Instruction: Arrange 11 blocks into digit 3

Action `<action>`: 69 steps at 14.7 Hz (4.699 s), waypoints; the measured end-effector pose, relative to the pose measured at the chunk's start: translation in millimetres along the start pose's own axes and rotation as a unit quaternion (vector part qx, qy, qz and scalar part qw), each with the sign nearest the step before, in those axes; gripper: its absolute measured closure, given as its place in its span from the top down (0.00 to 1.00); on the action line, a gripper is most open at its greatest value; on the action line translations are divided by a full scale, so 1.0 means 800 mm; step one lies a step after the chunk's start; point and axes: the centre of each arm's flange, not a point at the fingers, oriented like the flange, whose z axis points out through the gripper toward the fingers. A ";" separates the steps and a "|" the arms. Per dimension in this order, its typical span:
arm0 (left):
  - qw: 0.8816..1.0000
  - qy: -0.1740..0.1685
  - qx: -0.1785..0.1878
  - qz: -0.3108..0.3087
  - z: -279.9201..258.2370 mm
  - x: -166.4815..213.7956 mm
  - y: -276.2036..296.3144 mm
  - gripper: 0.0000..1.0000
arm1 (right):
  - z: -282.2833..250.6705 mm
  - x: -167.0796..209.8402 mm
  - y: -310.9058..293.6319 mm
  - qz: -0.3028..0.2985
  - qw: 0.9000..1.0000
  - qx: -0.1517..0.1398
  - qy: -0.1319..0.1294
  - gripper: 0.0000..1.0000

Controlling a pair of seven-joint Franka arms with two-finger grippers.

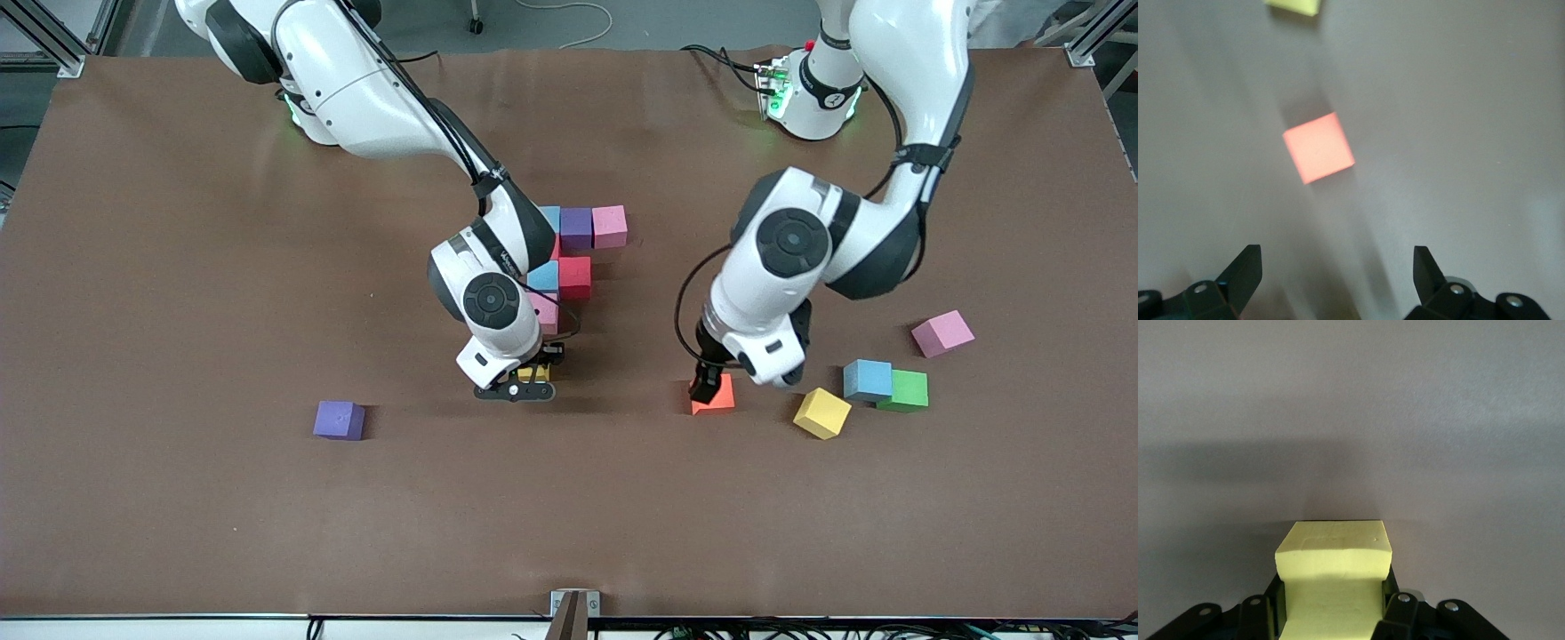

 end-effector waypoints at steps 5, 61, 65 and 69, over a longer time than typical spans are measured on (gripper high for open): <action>0.995 -0.005 0.026 0.096 0.059 0.076 0.010 1.00 | -0.015 -0.013 -0.013 0.014 1.000 0.002 0.005 0.56; 0.967 -0.047 0.068 -0.240 0.156 -0.138 -0.169 0.63 | -0.149 0.117 0.269 0.136 0.990 -0.020 0.032 1.00; 0.962 -0.056 0.050 -0.263 0.168 -0.157 -0.187 0.63 | -0.135 0.139 0.353 0.049 0.998 -0.036 0.020 1.00; 0.963 -0.060 0.045 -0.258 0.175 -0.179 -0.201 0.63 | -0.091 0.142 0.380 0.034 0.998 -0.033 0.038 1.00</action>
